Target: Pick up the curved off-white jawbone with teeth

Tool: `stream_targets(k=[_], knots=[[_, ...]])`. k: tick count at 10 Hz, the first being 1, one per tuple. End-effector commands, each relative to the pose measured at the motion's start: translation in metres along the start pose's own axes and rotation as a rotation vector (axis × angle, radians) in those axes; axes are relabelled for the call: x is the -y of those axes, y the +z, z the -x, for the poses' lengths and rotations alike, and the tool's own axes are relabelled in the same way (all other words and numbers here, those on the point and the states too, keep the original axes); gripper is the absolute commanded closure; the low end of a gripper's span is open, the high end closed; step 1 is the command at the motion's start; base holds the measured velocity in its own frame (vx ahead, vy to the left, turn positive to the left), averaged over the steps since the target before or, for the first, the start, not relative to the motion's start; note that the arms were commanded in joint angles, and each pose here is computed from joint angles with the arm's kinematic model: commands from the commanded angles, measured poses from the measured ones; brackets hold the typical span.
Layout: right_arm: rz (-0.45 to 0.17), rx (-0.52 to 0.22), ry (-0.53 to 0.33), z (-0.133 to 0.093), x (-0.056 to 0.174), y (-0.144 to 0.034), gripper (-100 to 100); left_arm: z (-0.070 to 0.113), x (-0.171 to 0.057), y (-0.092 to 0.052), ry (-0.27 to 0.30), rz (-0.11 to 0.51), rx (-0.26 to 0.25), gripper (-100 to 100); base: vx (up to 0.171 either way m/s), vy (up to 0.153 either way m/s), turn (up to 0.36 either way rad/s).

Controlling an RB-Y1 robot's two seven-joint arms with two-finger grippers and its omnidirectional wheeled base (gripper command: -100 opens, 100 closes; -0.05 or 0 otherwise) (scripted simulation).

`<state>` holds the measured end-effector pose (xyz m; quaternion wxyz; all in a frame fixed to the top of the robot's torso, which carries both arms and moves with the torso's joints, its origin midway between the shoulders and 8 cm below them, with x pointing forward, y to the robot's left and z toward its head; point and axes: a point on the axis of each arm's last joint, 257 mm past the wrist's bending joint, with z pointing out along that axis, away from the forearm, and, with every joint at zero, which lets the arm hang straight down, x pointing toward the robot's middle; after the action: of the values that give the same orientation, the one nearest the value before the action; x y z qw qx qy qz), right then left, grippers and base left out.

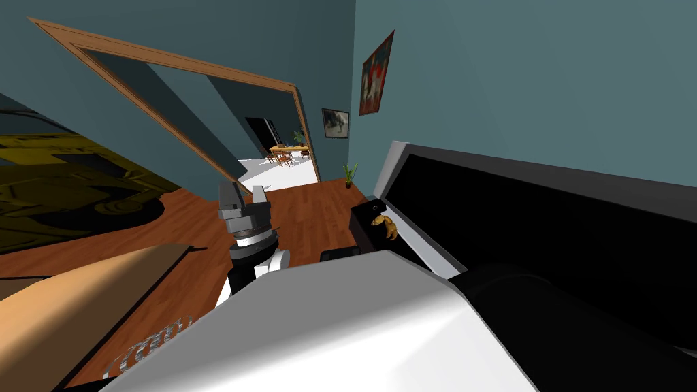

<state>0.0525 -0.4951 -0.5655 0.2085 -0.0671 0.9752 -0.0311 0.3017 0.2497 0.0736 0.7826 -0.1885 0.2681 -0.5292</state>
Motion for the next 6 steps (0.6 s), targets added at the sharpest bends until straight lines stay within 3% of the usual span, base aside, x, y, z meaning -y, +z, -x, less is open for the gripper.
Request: stream_targets(k=[1,2,6], knots=[[0.000,0.000,0.000,0.0000,0.0000,0.0000,-100,0.0000,0.0000,0.0000,0.000,0.000,0.000,0,-0.009,-0.009,0.029],[-0.002,0.000,-0.001,-0.0001,-0.0004,0.0007,100,0.0000,0.0000,0.0000,0.000,0.000,0.000,0,0.000,0.000,0.000],[0.000,0.000,-0.001,0.0003,-0.0009,0.0007,100,0.0000,0.0000,0.0000,0.000,0.000,0.000,0,0.000,0.000,0.000]])
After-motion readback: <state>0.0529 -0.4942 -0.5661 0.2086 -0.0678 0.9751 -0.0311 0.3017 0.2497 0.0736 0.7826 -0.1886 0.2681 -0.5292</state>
